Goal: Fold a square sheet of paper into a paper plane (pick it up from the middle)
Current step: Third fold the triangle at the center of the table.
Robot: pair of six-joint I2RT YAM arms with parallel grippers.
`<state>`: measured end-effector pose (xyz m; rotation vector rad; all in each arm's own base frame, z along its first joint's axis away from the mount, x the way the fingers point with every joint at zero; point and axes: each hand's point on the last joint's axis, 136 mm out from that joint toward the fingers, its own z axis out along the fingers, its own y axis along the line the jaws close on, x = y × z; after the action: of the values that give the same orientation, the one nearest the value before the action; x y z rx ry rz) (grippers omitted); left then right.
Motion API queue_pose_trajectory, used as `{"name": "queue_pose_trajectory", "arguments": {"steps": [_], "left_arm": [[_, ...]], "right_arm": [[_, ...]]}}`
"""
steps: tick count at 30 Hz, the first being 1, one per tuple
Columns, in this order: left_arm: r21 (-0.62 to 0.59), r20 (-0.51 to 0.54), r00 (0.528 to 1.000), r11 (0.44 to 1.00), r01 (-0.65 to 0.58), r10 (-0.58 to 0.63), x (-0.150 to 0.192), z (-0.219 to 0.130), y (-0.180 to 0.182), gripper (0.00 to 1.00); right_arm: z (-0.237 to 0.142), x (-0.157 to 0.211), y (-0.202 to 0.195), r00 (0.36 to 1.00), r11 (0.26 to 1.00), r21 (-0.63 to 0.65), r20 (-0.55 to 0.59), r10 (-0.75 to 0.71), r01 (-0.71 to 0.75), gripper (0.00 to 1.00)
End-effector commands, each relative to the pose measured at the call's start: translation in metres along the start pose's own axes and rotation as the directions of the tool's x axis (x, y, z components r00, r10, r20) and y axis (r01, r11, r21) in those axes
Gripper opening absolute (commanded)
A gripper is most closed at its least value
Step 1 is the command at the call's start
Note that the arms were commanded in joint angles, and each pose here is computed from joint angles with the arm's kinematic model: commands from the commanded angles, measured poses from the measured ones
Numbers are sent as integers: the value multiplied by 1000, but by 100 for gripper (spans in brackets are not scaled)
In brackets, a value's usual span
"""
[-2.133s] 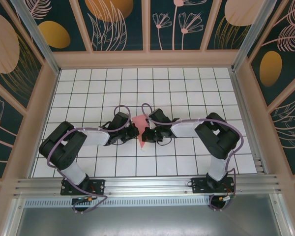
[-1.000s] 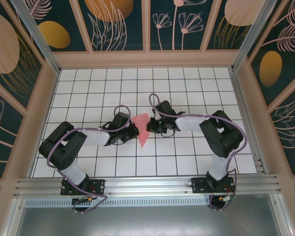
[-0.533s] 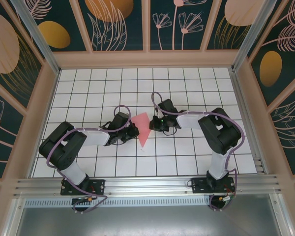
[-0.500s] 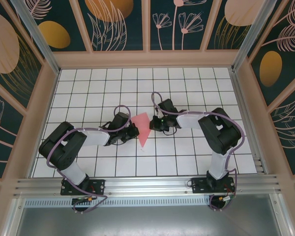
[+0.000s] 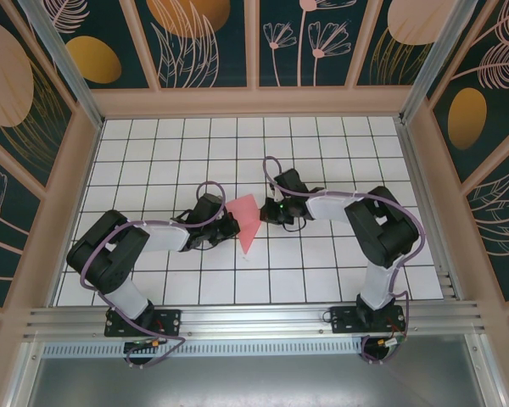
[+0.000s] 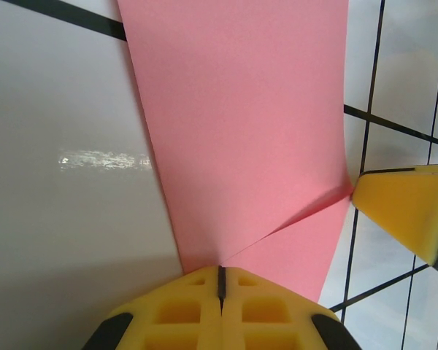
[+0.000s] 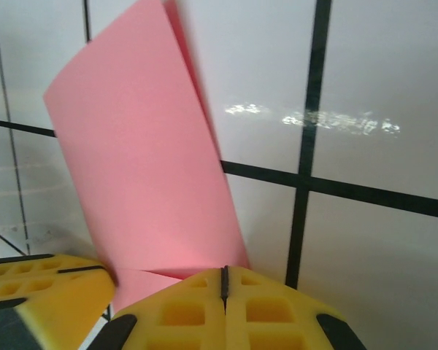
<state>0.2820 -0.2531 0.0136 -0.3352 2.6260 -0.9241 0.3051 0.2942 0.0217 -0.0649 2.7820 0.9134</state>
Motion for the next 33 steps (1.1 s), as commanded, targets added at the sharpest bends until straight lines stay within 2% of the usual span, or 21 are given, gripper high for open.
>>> {"name": "queue_pose_trajectory", "arguments": {"steps": [1, 8, 11, 17, 22, 27, 33], "left_arm": [[-118, -31, 1000, 993, -10, 6, 11, -1, 30, 0], [-107, -18, 998, 992, -67, 65, 5, 0, 24, 0], [-102, -5, 994, 989, -109, 109, -1, 0, 18, 0], [-98, 14, 982, 978, -185, 188, -14, 6, 6, 0], [-119, 8, 972, 965, -233, 236, -21, 14, 5, 0], [-118, 23, 968, 962, -246, 250, -25, 9, -1, 6], [29, 94, 973, 976, -215, 212, -32, -19, -41, 17]], "right_arm": [[4, -3, -5, 1000, 1000, 28, -11, 1, 0, 6], [-26, -16, 22, 997, 999, -23, 61, -41, 42, 6], [-34, -9, 34, 996, 996, -56, 65, -68, 71, 7], [-14, 22, 41, 997, 994, -83, -11, -79, 77, 7], [1, 29, 31, 998, 996, -76, -37, -53, 50, 7], [13, 32, 22, 998, 998, -56, -54, -33, 30, 6], [18, 33, 20, 998, 998, -57, -63, -9, 5, 6]]}}
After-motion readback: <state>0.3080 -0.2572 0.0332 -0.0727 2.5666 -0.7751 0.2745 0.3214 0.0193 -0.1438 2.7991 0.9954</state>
